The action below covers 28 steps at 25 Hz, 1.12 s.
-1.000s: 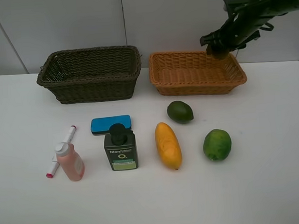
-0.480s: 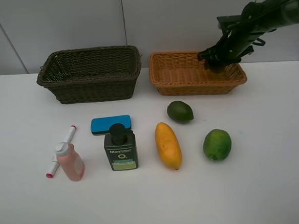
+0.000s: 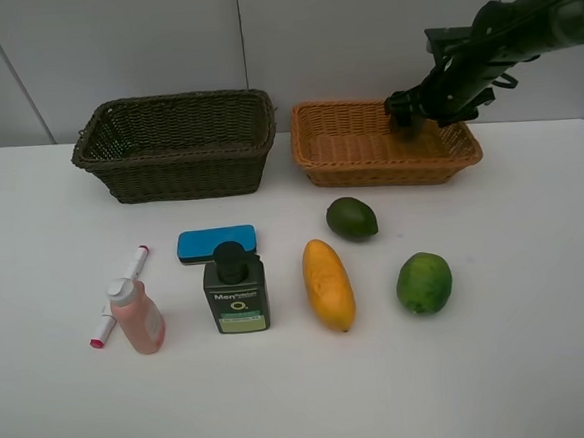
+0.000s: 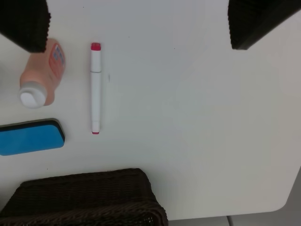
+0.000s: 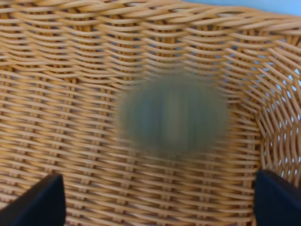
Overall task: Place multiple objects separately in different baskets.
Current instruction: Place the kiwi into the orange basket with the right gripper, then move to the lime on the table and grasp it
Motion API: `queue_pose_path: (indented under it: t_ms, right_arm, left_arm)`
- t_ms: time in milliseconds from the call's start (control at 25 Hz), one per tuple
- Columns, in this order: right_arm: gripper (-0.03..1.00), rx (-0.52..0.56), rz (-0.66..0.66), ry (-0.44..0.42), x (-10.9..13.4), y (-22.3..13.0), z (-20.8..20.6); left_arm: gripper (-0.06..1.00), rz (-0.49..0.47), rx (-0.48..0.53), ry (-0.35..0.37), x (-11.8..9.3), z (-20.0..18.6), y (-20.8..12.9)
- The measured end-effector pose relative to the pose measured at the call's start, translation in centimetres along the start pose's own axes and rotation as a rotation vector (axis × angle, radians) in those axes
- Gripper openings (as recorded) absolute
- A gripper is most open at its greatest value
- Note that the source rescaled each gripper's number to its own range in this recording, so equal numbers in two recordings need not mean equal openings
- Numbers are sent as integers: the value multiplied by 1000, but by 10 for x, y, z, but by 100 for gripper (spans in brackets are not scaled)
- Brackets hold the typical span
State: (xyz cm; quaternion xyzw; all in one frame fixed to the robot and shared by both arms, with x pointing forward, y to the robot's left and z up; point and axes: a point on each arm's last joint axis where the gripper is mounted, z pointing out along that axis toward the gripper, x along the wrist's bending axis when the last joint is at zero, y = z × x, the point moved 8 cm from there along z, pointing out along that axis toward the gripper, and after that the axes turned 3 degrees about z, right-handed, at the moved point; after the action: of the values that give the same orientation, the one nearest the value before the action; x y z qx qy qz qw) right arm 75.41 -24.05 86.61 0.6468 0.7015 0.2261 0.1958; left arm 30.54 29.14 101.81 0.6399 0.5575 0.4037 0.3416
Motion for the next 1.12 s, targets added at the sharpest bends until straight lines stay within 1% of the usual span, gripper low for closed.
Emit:
queue_pose_path:
  t_ms: [120,520,680,880,1120]
  right_arm:
    - [96,8,0,0,0,-1,0]
    - [97,32,-3,1,2,-3,-6]
    - [97,37,-17,11,11,3,-29]
    - [97,85,-22,24,25,2,-63]
    - [97,134,-16,33,35,-13,-100]
  left_arm:
    - [100,0,0,0,0,0,0]
    - [100,0,0,0,0,0,0]
    - [100,0,0,0,0,0,0]
    - [100,0,0,0,0,0,0]
    - [100,0,0,0,0,0,0]
